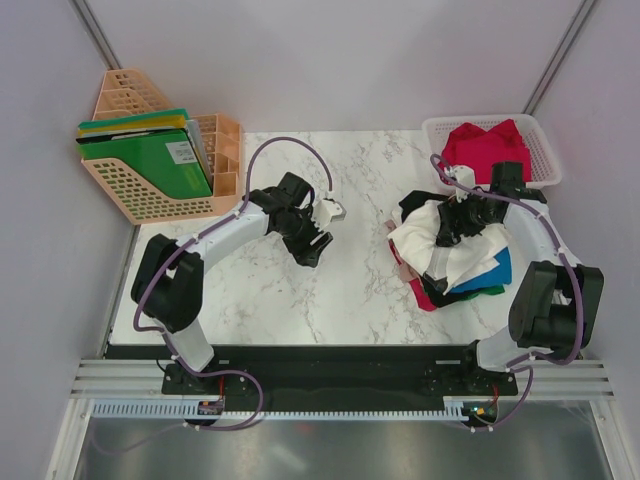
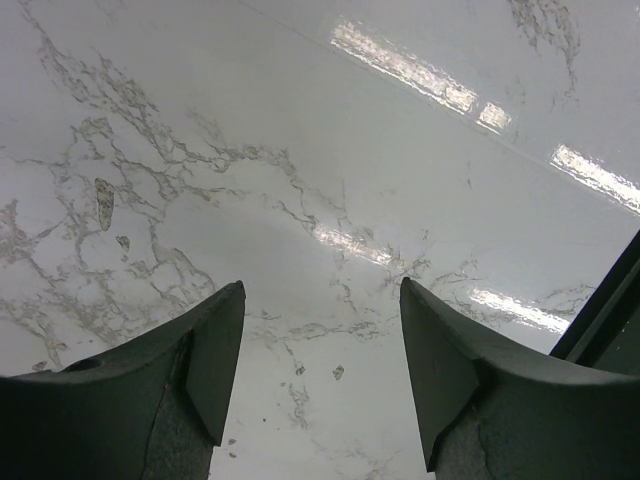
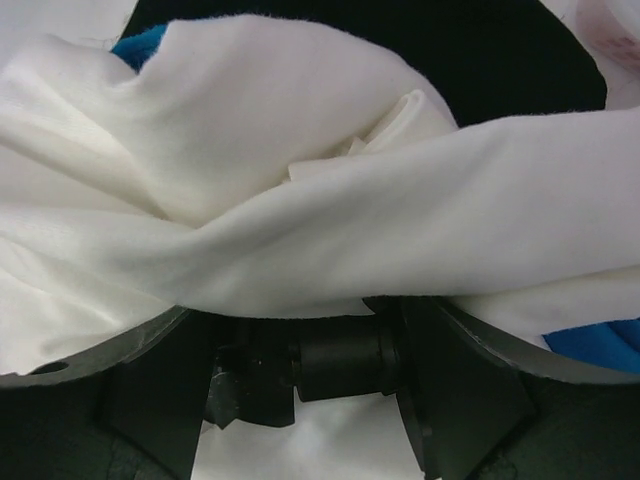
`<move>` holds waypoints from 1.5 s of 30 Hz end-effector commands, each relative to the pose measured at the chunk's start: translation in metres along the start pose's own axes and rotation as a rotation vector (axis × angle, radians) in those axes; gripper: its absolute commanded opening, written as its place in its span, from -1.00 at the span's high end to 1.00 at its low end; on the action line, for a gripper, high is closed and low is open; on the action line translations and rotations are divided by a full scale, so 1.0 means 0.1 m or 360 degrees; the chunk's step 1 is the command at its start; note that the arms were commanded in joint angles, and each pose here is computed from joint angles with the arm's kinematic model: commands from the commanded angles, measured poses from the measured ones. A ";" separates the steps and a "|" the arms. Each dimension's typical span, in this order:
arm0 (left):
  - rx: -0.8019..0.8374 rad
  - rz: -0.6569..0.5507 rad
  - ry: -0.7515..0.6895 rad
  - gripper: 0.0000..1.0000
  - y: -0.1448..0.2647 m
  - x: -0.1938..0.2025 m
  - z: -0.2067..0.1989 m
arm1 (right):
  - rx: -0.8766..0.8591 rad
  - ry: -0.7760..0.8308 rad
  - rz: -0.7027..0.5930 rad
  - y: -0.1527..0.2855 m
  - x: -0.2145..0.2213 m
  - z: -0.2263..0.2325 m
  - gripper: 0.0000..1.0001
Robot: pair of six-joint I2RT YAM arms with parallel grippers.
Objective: Fold and stack the t-shirts
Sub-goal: Put the neatly folded tshirt into the corner of the board with both arms
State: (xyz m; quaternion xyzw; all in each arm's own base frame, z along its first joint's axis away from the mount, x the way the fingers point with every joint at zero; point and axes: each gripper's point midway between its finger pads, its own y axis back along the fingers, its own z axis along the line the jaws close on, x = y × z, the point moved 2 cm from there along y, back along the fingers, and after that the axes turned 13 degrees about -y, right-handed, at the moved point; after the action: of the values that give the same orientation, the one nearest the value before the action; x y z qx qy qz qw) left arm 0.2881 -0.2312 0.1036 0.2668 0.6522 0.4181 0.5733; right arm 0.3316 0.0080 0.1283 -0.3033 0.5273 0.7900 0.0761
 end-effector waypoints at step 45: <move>-0.1312 -0.0411 0.0148 -1.00 1.91 -0.09 0.76 | 0.0299 -0.0321 -0.0150 0.70 -0.25 0.16 -0.96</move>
State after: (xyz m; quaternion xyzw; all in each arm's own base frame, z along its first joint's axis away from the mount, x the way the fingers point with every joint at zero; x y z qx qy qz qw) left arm 0.3379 -0.1359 0.2519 -0.0259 0.5007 0.5727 0.6485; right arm 0.2971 -0.0001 0.2043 -0.2492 0.5698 0.7665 0.1604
